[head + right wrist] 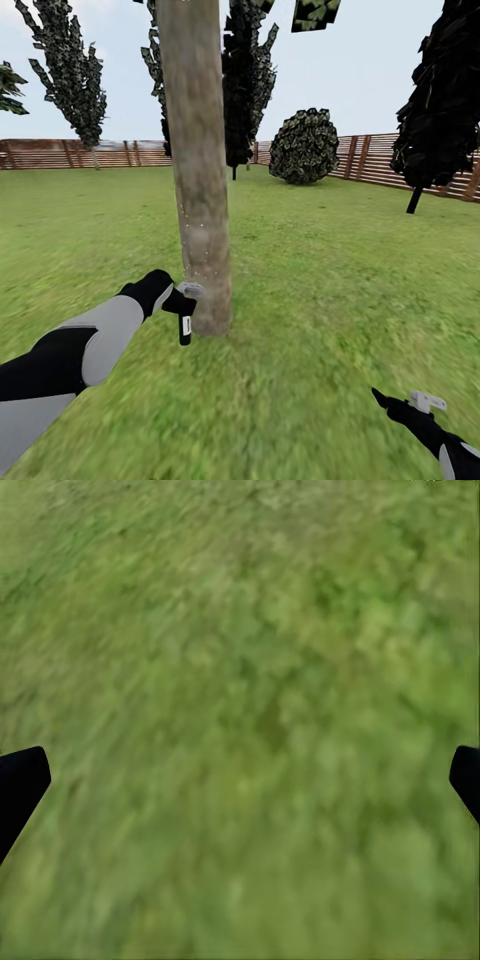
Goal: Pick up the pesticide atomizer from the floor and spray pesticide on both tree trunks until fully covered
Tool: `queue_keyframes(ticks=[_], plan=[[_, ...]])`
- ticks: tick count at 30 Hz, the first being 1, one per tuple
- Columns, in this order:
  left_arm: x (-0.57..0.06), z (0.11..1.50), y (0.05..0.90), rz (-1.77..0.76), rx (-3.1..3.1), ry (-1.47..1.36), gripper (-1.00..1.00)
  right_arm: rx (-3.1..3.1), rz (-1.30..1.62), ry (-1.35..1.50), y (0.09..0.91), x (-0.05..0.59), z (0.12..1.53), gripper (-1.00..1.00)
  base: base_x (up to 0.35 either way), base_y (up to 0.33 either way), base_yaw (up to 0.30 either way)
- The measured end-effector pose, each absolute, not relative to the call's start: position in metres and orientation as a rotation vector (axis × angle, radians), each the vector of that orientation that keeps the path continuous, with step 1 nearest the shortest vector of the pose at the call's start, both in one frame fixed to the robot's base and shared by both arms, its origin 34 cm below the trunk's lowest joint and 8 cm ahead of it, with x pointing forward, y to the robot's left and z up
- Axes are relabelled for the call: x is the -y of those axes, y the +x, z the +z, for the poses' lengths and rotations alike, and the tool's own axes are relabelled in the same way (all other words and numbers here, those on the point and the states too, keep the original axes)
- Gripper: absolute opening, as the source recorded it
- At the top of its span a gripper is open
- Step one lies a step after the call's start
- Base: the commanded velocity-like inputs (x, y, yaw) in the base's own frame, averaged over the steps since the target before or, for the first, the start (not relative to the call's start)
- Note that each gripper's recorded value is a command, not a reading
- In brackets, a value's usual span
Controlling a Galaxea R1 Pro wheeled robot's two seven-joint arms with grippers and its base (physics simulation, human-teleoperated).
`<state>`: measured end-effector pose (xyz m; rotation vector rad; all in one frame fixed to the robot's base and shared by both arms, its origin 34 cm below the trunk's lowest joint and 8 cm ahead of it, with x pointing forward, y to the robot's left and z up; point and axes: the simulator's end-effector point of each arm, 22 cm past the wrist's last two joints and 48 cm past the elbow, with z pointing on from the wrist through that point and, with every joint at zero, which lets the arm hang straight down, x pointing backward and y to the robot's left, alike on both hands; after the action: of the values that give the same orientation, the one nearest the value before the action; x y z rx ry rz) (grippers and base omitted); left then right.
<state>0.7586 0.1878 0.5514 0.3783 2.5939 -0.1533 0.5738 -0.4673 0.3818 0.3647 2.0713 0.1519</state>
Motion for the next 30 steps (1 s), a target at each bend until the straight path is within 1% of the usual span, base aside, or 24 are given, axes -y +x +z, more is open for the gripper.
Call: queue_keyframes(ticks=[9, 16, 23, 30], plan=[[-0.1897, 0.5532, 0.7601, -0.151, -2.590, 0.374, -1.00, -2.072, 0.151, 0.365, 0.5737, 0.4673, 0.3816, 1.00, 0.021, -0.324, 0.265], [-0.1886, 0.5537, 0.7603, -0.154, -2.588, 0.373, -1.00, -2.071, 0.152, 0.365, 0.5738, 0.4674, 0.3817, 1.00, 0.106, -0.310, 0.031], [-0.1884, 0.5538, 0.7604, -0.156, -2.588, 0.373, -1.00, -2.071, 0.153, 0.365, 0.5738, 0.4671, 0.3817, 1.00, 0.013, -0.044, 0.016], [-0.1865, 0.5564, 0.7620, -0.156, -2.580, 0.376, -1.00, -2.071, 0.152, 0.365, 0.5738, 0.4672, 0.3817, 1.00, 0.000, -0.001, 0.248]])
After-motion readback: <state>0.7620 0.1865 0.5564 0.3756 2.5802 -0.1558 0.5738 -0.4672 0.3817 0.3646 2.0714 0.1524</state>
